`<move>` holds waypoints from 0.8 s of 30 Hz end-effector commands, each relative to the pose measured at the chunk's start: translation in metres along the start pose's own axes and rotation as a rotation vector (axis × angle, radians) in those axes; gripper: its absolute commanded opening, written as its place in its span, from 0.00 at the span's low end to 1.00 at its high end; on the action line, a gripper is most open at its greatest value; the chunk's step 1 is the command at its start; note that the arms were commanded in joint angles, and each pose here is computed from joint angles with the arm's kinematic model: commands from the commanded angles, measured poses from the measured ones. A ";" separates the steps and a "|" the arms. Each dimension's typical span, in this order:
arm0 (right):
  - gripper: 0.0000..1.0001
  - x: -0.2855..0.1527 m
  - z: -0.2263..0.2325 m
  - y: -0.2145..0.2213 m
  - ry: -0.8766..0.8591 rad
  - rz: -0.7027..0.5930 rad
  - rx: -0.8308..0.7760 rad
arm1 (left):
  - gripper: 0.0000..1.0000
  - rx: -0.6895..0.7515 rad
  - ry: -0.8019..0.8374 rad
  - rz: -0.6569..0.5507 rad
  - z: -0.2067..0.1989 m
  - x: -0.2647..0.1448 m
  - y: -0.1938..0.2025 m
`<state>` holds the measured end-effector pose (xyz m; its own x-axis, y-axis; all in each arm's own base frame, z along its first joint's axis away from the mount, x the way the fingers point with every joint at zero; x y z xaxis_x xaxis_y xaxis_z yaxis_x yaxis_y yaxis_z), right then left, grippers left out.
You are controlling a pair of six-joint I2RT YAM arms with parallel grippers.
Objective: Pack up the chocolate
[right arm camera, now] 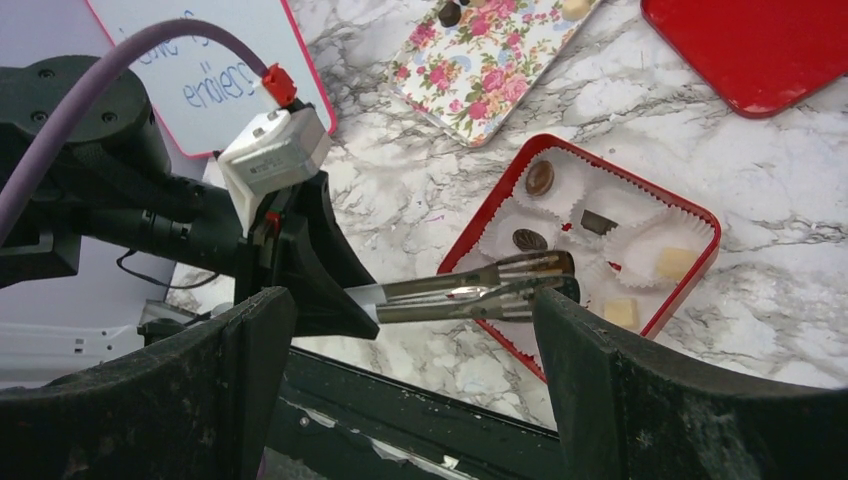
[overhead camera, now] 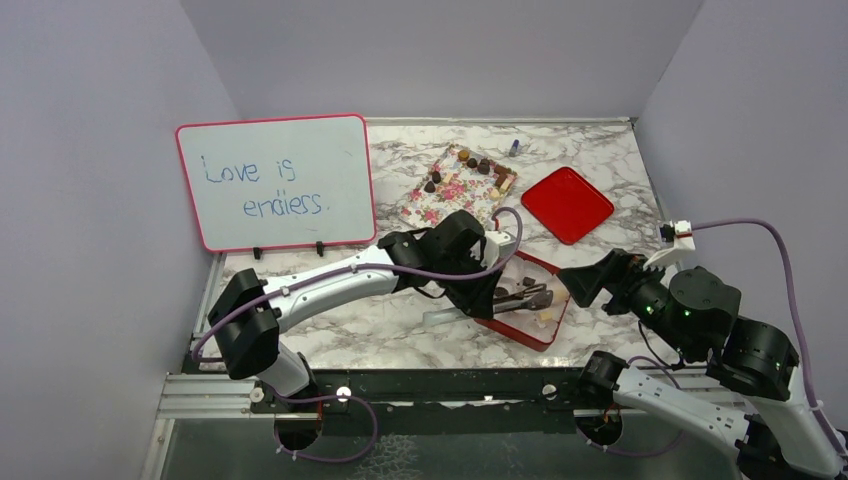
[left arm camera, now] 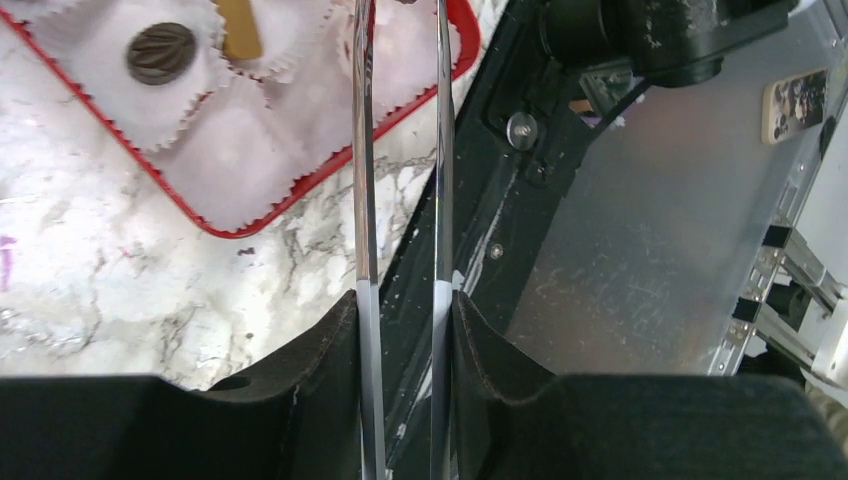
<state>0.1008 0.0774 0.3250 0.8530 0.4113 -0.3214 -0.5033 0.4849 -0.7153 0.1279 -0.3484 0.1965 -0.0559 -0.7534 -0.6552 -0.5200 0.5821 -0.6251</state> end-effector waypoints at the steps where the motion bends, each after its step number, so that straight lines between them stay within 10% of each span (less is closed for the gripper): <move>1: 0.94 0.001 0.006 -0.009 -0.006 -0.032 0.001 | 0.25 0.027 0.067 -0.010 -0.017 0.012 0.001; 24: 0.94 -0.004 0.006 -0.014 -0.013 -0.046 -0.001 | 0.30 0.029 0.087 0.021 -0.030 0.040 0.019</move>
<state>0.1020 0.0781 0.3268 0.8542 0.4095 -0.3204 -0.5004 0.4798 -0.7207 0.0924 -0.3655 0.1685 -0.1395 -0.7338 -0.6649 -0.5023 0.6311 -0.5911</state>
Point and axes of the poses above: each gripper's point midway between its finger pads, its own x axis out along the fingers, its own z axis along the line the jaws close on, y = z × x, the point moved 4 cm from there along -x, back along the fingers, and after that the axes turned 9 degrees about x, right-handed, at the moved point
